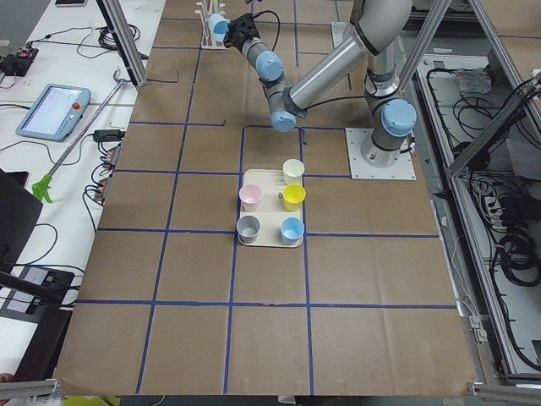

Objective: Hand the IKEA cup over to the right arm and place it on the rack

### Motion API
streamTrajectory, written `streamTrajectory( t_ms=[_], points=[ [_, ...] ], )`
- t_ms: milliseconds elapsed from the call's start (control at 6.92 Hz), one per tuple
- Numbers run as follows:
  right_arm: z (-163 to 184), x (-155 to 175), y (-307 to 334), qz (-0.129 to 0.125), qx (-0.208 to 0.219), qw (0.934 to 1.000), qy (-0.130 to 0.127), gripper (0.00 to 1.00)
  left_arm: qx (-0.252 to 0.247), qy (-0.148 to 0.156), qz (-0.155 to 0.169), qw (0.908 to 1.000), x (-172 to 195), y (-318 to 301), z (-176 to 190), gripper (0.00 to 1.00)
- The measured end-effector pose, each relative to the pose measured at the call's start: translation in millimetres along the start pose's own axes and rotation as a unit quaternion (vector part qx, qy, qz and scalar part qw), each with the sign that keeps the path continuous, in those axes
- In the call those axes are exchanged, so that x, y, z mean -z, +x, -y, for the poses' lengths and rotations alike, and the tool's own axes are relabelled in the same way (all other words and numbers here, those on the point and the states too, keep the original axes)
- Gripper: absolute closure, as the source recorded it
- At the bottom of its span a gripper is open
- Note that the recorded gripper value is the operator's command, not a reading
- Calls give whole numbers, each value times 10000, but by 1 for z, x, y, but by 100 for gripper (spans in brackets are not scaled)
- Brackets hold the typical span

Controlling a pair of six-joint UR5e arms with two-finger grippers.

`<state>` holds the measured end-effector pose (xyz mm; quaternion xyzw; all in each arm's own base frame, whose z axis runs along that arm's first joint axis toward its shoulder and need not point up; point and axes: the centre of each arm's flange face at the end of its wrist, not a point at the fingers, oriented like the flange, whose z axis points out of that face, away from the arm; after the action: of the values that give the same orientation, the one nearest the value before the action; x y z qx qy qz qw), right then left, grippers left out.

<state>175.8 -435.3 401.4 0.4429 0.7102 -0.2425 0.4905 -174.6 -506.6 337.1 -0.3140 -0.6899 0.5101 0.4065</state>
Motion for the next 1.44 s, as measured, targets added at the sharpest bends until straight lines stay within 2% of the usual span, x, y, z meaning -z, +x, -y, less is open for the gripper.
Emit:
streamTrajectory(
  t_ms=[722, 1444],
  points=[
    [-22, -39, 16, -241, 35, 9990, -369, 0, -85, -22, -76, 9999, -16, 8, -10, 96],
    [-34, -93, -5, -237, 194, 9975, -641, 1, -87, -32, -38, 9999, -18, 8, -10, 96]
  ],
)
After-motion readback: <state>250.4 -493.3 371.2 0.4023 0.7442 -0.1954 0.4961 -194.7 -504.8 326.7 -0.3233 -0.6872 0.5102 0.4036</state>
